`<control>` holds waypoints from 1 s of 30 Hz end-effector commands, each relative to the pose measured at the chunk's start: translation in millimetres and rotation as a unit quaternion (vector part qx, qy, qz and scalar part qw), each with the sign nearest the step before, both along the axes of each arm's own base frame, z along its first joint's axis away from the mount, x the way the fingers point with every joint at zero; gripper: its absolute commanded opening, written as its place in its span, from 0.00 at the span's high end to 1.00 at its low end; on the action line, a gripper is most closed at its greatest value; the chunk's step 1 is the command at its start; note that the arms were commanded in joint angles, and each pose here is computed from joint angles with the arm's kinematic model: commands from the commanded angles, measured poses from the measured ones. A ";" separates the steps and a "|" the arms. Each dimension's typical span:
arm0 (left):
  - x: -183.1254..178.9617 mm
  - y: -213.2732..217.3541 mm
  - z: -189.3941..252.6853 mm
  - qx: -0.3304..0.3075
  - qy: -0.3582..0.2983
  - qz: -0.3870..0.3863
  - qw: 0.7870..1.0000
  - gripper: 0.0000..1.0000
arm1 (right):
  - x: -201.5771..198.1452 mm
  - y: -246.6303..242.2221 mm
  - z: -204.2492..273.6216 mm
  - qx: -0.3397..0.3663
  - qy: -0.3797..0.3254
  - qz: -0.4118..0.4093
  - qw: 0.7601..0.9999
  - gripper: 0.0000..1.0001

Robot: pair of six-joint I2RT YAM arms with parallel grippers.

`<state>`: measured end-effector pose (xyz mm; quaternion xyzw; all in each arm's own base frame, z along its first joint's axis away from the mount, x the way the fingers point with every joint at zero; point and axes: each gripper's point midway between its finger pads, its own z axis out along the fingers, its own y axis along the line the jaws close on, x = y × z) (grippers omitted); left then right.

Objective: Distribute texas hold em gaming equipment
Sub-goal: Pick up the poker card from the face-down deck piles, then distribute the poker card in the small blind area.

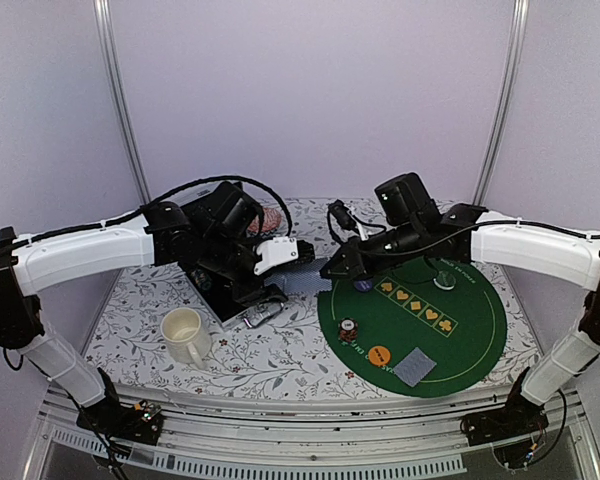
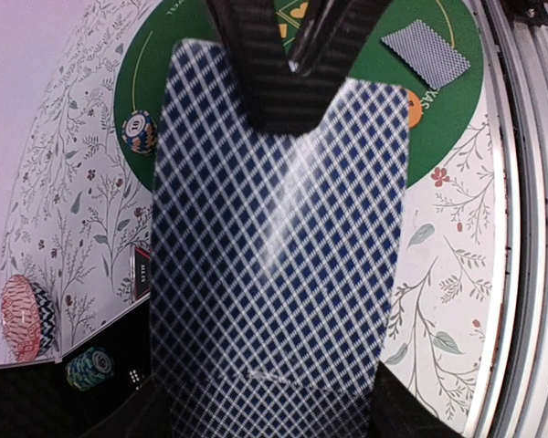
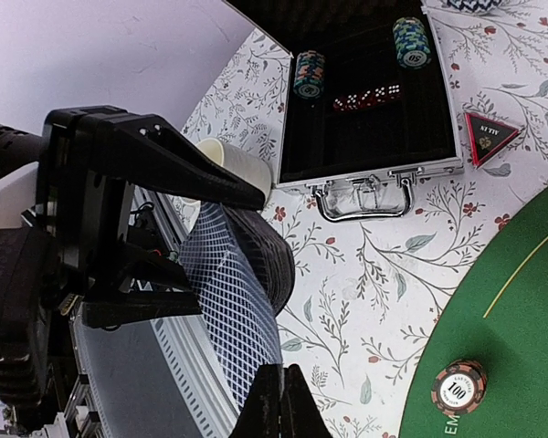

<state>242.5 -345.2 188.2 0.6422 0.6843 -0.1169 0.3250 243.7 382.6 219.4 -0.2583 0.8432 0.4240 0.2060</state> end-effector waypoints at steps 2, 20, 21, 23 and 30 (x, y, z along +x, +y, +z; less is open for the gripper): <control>-2.5 -3.9 -0.6 -0.001 -0.003 -0.008 1.000 0.40 | 1.5 -14.3 34.6 0.024 -0.027 -0.006 0.999 0.98; -3.8 -3.5 0.4 -0.004 -0.001 -0.008 1.000 0.40 | 85.2 -150.5 45.6 0.055 -0.038 -0.265 0.962 0.98; -3.9 -3.5 1.2 -0.005 0.000 -0.007 1.000 0.40 | 96.6 -162.6 40.4 0.058 -0.041 -0.291 0.954 0.98; -4.5 -3.4 2.9 -0.008 0.000 -0.006 1.000 0.40 | 118.3 -183.2 26.5 0.069 -0.042 -0.338 0.938 0.98; -6.9 1.6 9.5 -0.015 -0.003 0.001 1.000 0.40 | 194.5 -190.0 -31.7 0.091 0.002 -0.390 0.916 0.98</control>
